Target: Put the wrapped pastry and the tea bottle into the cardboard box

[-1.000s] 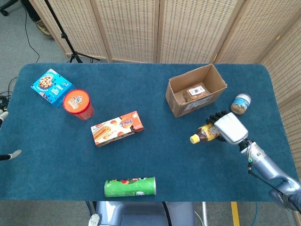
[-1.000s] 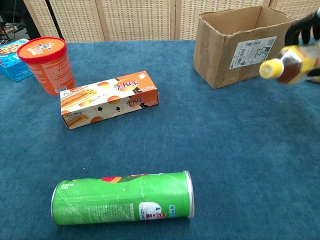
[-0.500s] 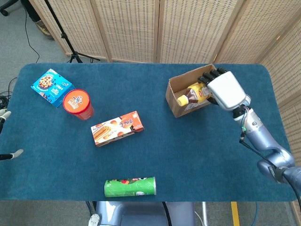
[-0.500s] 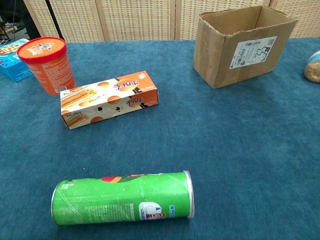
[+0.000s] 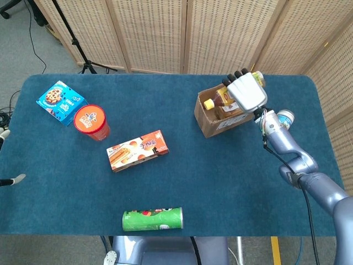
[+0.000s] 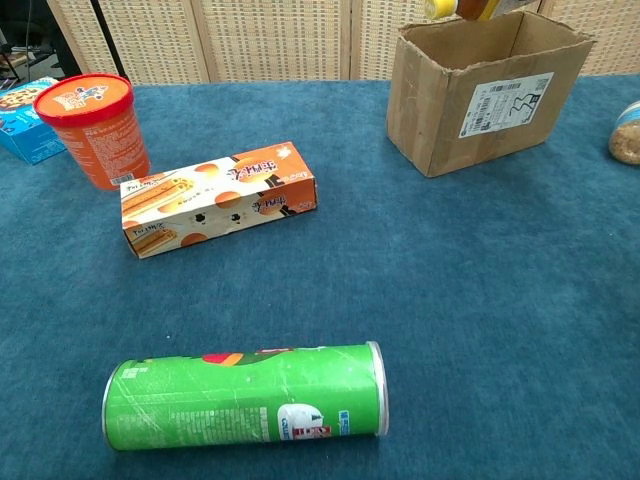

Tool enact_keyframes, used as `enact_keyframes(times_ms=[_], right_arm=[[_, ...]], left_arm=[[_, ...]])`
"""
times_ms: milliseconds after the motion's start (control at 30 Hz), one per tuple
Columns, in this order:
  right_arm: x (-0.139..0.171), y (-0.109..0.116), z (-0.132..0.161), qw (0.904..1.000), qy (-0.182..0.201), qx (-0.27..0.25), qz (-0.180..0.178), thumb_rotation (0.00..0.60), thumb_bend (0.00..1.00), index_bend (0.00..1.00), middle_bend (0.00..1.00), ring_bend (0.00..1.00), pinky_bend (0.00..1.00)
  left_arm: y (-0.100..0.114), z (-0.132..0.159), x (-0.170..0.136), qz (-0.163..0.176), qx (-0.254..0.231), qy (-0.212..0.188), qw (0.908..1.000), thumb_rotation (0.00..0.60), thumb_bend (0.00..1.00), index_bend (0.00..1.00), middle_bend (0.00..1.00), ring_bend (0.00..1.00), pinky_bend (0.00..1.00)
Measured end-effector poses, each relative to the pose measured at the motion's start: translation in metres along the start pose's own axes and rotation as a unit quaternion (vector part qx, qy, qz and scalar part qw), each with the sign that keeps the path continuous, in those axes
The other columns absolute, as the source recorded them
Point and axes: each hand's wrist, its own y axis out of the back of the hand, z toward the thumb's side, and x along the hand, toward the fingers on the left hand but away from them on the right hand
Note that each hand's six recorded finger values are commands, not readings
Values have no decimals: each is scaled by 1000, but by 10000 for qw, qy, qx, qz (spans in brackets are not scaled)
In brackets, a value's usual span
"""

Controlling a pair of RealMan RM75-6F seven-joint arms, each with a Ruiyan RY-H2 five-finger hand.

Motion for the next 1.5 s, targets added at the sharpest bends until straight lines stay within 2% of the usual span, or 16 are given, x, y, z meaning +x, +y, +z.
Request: enact_keyframes(times_ms=[200,267,300,367,400,433,500,600,767,900,1100,1200,1333,1500], right_arm=[[0,-21,6,9998,-49,-18,201,600,562,672,655,589,456],[-1,-25,6,9997,-57,14,243,600,496,663,628,586,456],[-1,-27,6,9996,-58,38,262,600,434,618,583,567,456],[-2,-32,4,9992,-87,142,361,600,250,405,394,438,442],[-2,-34,3,9990,-99,173,408,600,130,230,242,287,392],[-2,-38,2,9983,-132,236,520,600,44,97,112,140,316],[-2,-44,-1,9968,-202,344,692,600,0,5,9,8,185],[-3,-49,-7,9943,-377,487,867,600,0,0,0,0,116],[-1,-45,-13,9926,-587,512,932,600,0,0,0,0,111],[1,-34,-16,9940,-608,459,791,600,0,0,0,0,110],[14,-6,-18,9973,-574,286,358,600,0,0,0,0,110],[31,11,-19,9984,-528,167,136,600,0,0,0,0,110],[74,28,-23,9986,-523,-59,-39,600,0,0,0,0,110],[148,25,-32,9959,-799,-414,133,600,0,0,0,0,91]], left_arm=[[-2,1,1,-35,28,2,10000,600,0,0,0,0,0],[-2,2,1,-34,28,-5,10000,600,0,0,0,0,0],[-2,2,1,-35,32,-6,10000,600,0,0,0,0,0],[-2,2,1,-37,27,1,10000,600,0,0,0,0,0],[-2,2,1,-34,24,6,10000,600,0,0,0,0,0],[-2,2,1,-30,26,10,10000,600,0,0,0,0,0],[-2,2,1,-29,30,16,10000,600,0,0,0,0,0],[-3,1,1,-48,32,25,10000,600,0,0,0,0,0],[-2,1,1,-41,22,20,10000,600,0,0,0,0,0],[-2,2,0,-45,6,-3,10000,600,0,0,0,0,0],[-1,3,-3,-34,-22,-63,10000,600,0,0,0,0,0],[0,4,-6,-16,-48,-115,9999,600,0,0,0,0,0],[2,3,-9,42,-29,-154,9999,600,0,0,0,0,0],[1,4,-11,308,31,-278,9991,600,0,0,0,0,0]])
